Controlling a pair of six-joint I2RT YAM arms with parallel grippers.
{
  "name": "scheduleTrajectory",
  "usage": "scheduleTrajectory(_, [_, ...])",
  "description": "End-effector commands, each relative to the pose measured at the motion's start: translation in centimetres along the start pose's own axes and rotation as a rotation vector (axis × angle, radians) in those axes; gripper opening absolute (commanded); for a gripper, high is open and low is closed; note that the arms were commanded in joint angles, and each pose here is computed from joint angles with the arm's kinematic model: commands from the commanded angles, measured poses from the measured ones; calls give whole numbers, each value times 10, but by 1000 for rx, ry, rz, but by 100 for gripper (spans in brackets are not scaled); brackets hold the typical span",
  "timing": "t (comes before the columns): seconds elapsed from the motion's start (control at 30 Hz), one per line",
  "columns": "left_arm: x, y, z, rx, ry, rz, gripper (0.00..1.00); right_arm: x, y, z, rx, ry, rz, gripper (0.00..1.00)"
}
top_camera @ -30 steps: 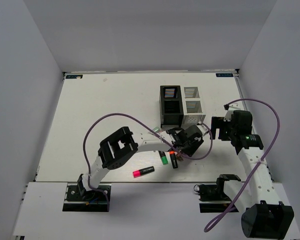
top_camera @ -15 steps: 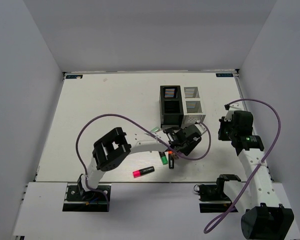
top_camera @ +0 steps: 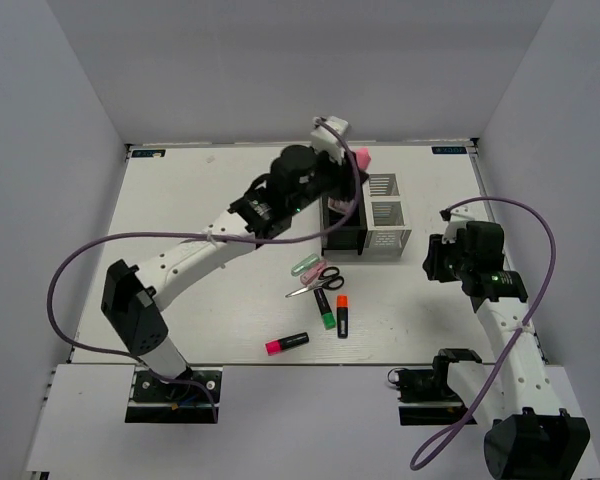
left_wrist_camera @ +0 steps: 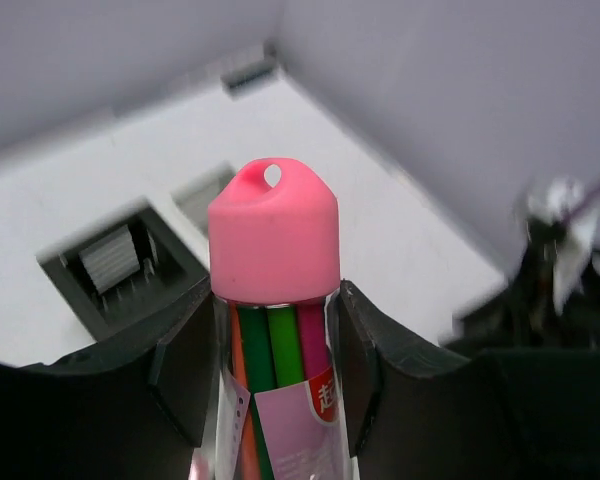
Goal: Sort the stationery into containers
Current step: Place the stationery in the storage box.
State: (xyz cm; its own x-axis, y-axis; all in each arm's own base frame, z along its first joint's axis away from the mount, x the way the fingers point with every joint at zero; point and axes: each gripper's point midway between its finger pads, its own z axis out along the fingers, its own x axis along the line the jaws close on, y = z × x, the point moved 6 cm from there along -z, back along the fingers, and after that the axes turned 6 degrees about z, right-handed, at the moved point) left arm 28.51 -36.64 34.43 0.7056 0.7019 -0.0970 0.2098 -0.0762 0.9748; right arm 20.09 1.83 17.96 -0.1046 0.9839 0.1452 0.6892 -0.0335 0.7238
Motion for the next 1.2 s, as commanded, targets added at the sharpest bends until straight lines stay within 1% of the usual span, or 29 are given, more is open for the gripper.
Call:
scheduleTrajectory(0.0, [42, 51, 13, -362, -73, 10, 0, 19, 10, -3, -51, 154, -84, 36])
scheduleTrajectory(0.03, [47, 39, 19, -360, -128, 6, 0, 20, 10, -3, -51, 169, -107, 28])
scheduleTrajectory(0.07, [53, 41, 23, -380, -155, -51, 0, 24, 9, -3, -52, 206, -114, 11])
scheduleTrajectory(0.1, [83, 61, 21, -487, -146, -45, 0, 24, 7, -2, -45, 215, -117, 4])
scheduleTrajectory(0.13, [86, 47, 41, -493, -236, -42, 0, 25, 5, -2, -43, 228, -128, 0])
scheduleTrajectory(0.17, [86, 72, 38, -593, -286, -85, 0, 28, 3, -1, -34, 252, -137, 0])
scheduleTrajectory(0.2, [106, 60, 52, -596, -292, -76, 0, 28, 2, 0, -29, 255, -141, 0])
scheduleTrajectory(0.23, [113, 55, 63, -645, -316, -59, 0, 27, 3, 1, -34, 251, -143, 0])
scheduleTrajectory(0.27, [119, 68, 68, -697, -339, -100, 0, 28, 2, 2, -25, 261, -146, 0])
scheduleTrajectory(0.3, [129, 55, 83, -668, -334, -120, 0, 28, 2, 3, -19, 261, -149, 0])
scheduleTrajectory(0.4, [135, 58, 100, -668, -337, -126, 0, 26, 1, 5, -8, 249, -150, 0])
scheduleTrajectory(0.43, [139, 45, 115, -635, -334, -137, 0, 25, 0, 6, -3, 245, -152, 0])
scheduleTrajectory(0.53, [137, 43, 122, -632, -357, -131, 0, 24, 0, 7, -1, 236, -155, 0])
scheduleTrajectory(0.57, [140, 31, 130, -605, -361, -138, 0, 24, 0, 8, 6, 237, -153, 0])
scheduleTrajectory(0.77, [137, -5, 140, -528, -379, -137, 0, 24, 0, 9, 16, 238, -159, 0])
scheduleTrajectory(0.87, [139, -32, 144, -469, -379, -132, 0, 25, -1, 10, 22, 241, -164, 0])
scheduleTrajectory(1.0, [142, -47, 154, -420, -381, -119, 0, 25, -1, 9, 23, 241, -166, 0])
scheduleTrajectory(1.03, [142, -42, 156, -423, -385, -106, 0, 25, -2, 10, 27, 245, -167, 0])
scheduleTrajectory(1.17, [143, -51, 163, -399, -386, -93, 0, 25, -2, 10, 31, 247, -170, 0])
